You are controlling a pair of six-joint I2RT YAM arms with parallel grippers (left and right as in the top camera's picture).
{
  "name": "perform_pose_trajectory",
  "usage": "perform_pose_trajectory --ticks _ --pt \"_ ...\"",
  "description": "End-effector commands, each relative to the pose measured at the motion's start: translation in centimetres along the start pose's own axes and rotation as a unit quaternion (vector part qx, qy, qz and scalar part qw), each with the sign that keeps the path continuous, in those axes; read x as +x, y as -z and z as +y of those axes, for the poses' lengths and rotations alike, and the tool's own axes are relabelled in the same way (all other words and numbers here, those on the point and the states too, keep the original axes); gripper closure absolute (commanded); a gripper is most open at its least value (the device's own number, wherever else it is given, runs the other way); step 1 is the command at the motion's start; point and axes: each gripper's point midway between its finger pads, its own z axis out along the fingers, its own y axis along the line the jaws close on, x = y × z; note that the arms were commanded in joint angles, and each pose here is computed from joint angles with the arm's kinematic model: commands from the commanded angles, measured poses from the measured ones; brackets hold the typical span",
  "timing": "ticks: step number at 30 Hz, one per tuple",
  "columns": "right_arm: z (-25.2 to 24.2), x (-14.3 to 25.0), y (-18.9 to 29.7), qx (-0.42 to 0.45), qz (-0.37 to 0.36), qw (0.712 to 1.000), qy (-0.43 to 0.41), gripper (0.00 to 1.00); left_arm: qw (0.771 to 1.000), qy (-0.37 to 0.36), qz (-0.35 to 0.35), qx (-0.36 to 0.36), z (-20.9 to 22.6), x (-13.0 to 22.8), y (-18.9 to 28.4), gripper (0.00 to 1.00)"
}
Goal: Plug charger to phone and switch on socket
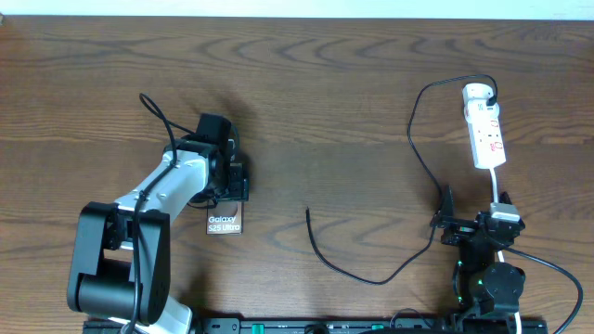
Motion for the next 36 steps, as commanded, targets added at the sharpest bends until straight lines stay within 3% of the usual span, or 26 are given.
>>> perform_pose_trajectory --ticks 1,5,7,14,36 --pt "-0.3 0.0 0.0 0.007 -0.001 1.0 0.0 0.01 0.999 0.007 0.037 -0.007 0.5 2.2 -1.1 0.6" --pt "-0.3 0.0 0.0 0.007 -0.001 1.0 0.0 0.01 0.999 0.007 0.037 -0.007 0.5 2.2 -1.1 0.36" --pt "-0.3 0.0 0.0 0.007 -0.001 1.0 0.0 0.01 0.999 0.007 0.037 -0.007 0.5 2.2 -1.1 0.34" --pt "-0.3 0.0 0.0 0.007 -0.001 1.0 0.0 0.01 0.999 0.007 0.037 -0.007 0.5 2.2 -1.1 0.1" --pt "-0.3 0.0 0.0 0.007 -0.001 1.0 0.0 0.01 0.998 0.009 0.068 -0.009 0.7 4.0 -1.2 0.08"
